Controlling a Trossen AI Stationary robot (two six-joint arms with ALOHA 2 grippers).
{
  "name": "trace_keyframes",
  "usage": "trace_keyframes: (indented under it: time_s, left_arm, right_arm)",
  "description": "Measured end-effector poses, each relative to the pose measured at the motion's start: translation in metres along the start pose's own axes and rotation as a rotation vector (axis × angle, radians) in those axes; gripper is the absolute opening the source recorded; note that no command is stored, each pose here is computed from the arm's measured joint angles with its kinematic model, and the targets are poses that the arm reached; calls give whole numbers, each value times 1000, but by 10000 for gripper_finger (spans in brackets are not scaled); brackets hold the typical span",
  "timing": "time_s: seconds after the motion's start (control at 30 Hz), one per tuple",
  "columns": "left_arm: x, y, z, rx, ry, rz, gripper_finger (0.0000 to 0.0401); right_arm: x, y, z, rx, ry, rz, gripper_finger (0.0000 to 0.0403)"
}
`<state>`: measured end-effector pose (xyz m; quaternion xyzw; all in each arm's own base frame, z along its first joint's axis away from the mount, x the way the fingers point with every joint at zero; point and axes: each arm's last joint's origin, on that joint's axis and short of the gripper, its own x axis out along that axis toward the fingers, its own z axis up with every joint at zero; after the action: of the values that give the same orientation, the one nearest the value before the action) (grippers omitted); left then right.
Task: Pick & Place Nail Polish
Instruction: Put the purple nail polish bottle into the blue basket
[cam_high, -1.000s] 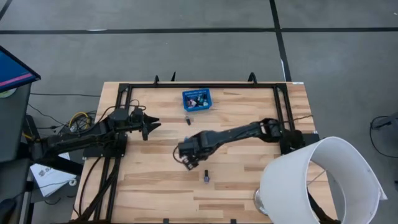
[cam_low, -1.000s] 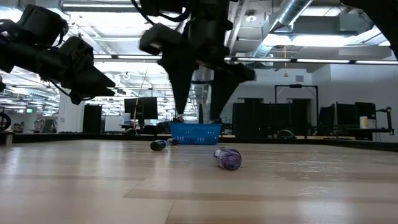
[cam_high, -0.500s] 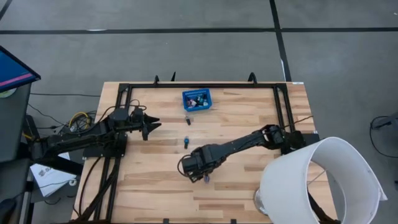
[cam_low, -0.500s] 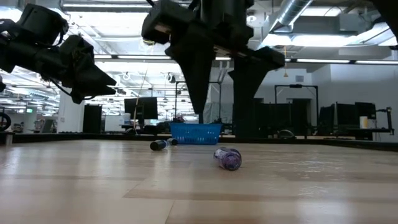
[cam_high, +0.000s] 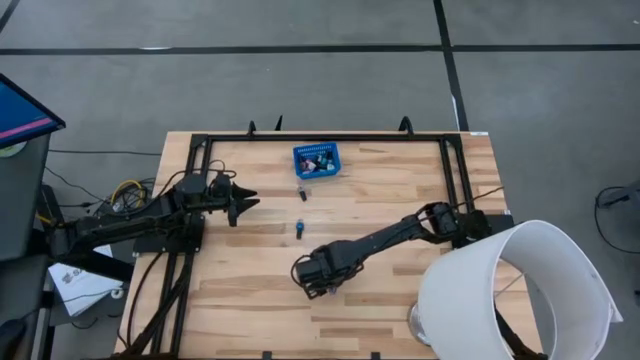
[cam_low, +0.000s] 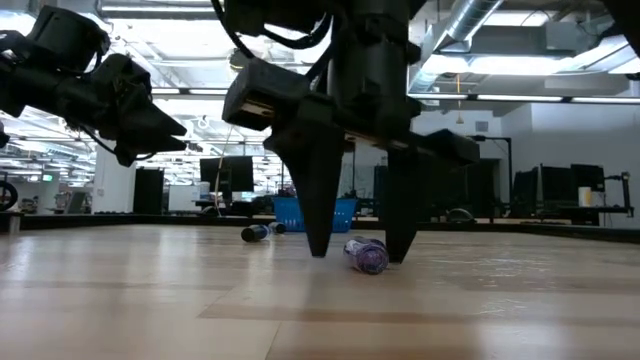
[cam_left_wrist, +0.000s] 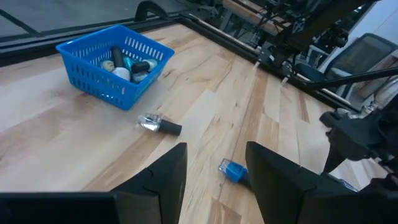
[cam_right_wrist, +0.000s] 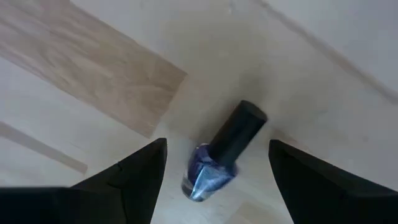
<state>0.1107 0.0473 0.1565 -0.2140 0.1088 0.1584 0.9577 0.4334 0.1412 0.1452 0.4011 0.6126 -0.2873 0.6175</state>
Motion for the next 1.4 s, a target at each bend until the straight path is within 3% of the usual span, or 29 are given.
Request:
trace_keyframes:
  time_s: [0.17,0.5,0.67,0.93,1.1,1.4]
  left_arm:
    - [0,0,0,1,-1,0,159]
    - [0,0,0,5,-1,0,159]
    - [0,0,0,5,-1,0,159]
    - [0,0,0,5,-1,0,159]
    - [0,0,0,5,-1,0,159]
    - [0,0,0,5,-1,0,159]
  right_arm:
    - [6,-3,0,26,25,17,252]
    - [8,-8,5,19,34,-10,121]
    - [8,-6,9,-15,26,19,82]
    - [7,-11,24,-67,38,20,44]
    - [4,-15,36,-103,32,25,44]
    - [-47,-40,88,-138,-145,37,44]
